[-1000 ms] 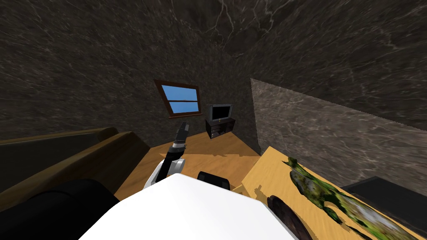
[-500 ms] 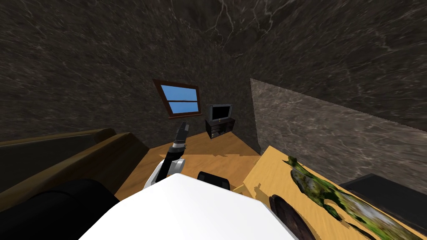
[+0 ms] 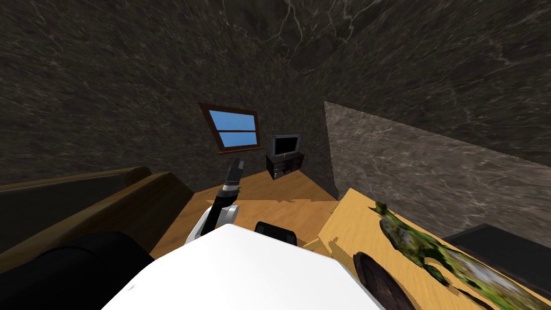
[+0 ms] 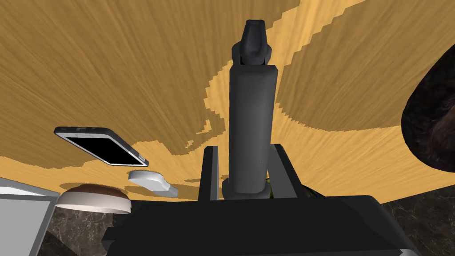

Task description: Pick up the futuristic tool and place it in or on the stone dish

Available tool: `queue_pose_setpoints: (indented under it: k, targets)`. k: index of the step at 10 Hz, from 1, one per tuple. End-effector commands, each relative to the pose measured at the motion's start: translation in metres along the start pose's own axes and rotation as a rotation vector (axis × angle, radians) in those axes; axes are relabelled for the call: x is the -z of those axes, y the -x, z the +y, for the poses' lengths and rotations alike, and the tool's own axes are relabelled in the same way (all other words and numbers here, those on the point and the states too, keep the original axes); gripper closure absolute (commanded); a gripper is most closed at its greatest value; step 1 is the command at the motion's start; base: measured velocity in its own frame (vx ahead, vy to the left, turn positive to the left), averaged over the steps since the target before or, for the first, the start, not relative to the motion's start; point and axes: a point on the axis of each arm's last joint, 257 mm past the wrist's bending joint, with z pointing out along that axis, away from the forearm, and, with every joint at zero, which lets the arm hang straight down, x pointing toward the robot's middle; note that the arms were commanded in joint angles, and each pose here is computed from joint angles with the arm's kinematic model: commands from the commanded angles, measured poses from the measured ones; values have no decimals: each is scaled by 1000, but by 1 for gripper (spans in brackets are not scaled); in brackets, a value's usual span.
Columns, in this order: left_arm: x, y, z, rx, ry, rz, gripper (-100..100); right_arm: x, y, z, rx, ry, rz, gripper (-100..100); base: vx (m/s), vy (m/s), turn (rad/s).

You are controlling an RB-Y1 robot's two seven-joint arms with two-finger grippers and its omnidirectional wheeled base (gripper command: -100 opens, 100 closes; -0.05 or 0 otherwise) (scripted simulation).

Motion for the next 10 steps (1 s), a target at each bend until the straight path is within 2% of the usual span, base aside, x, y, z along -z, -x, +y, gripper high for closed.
queue_pose_setpoints:
  k: [1,2,3,4,5,8,10]
  targets:
    - [0,0,0,0,0,0,0,4,5,-7,2,-13,-4,100,-9,103,-3]
    - [0,0,0,0,0,0,0,4,5,-7,2,-13,-4,100,-7,46,-14]
    - [0,0,0,0,0,0,0,11,20,-23,12,-46,-17,100,-13,109,8]
    - [0,0,0,0,0,0,0,11,20,-23,12,-46,-17,100,-10,125,-11]
    - [0,0,0,0,0,0,0,16,31,-34,18,-70,-26,100,-22,132,0]
    - [0,0,0,0,0,0,0,30,59,-59,31,-122,-49,100,-5,172,-2]
    - [0,0,0,0,0,0,0,30,59,-59,31,-122,-49,100,0,82,0]
